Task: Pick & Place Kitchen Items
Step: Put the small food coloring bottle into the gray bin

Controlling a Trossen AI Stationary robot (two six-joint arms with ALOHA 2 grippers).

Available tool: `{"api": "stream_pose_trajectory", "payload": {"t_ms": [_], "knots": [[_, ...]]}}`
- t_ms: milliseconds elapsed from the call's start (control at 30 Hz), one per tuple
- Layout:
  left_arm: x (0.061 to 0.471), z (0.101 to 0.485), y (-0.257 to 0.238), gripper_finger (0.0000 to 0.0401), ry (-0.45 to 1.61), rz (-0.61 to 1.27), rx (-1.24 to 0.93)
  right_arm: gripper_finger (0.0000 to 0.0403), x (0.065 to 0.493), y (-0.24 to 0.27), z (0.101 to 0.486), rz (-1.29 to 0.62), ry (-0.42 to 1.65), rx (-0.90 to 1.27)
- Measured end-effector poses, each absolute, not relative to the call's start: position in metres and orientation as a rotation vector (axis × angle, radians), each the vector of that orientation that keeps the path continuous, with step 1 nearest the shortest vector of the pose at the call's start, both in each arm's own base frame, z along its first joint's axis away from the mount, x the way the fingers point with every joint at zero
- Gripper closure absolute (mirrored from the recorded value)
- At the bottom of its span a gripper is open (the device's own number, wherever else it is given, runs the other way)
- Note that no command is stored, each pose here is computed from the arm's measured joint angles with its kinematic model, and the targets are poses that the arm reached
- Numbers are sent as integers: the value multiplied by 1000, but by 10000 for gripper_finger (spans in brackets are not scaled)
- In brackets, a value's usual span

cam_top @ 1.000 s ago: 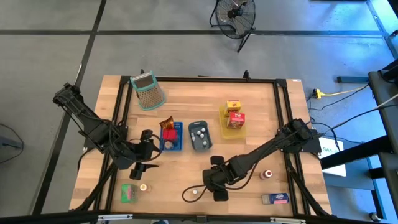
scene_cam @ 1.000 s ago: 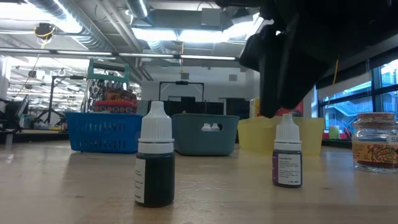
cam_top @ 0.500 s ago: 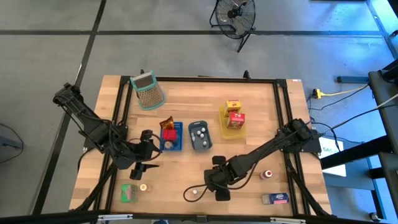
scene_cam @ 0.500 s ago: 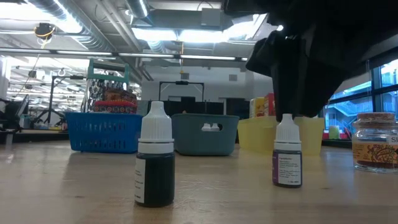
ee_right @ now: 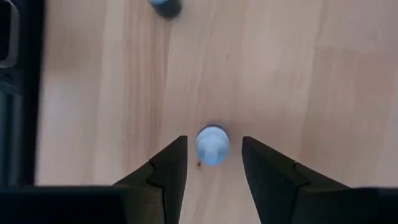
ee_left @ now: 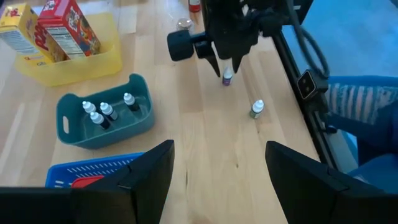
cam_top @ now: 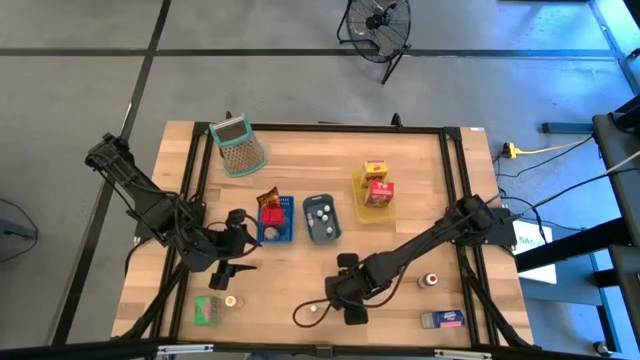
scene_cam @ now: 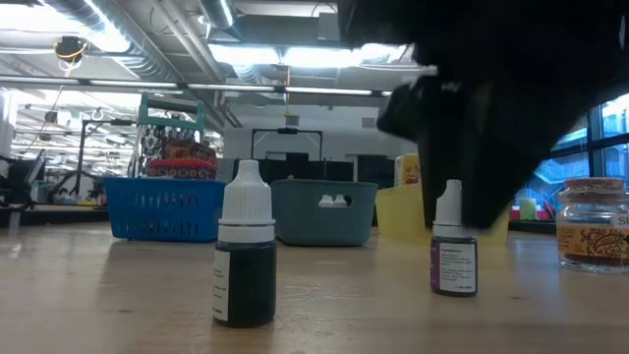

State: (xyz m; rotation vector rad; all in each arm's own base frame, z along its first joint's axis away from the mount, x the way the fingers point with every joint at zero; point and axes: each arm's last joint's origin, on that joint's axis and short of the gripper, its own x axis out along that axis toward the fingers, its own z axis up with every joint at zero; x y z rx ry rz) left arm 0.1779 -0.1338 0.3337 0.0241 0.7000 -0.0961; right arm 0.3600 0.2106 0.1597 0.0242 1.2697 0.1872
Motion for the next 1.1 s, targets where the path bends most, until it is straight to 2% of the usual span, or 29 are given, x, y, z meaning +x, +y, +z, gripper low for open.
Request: {"api": "stream_pose_trajectory", "payload": {"t_ms": [233, 667, 1000, 1100], "knots": [[178, 334, -134, 152, 697, -105, 60, 247, 364, 210, 145, 222, 1289, -36], [178, 334, -133, 152, 679, -68, 73, 250, 369, 197, 145, 203, 1310, -9], [181, 331, -134, 152, 681, -22, 34, 325, 372, 190, 145, 286, 1308, -78], [185, 327, -138, 152, 705, -15, 0, 332, 374, 187, 145, 316, 1299, -121]]}}
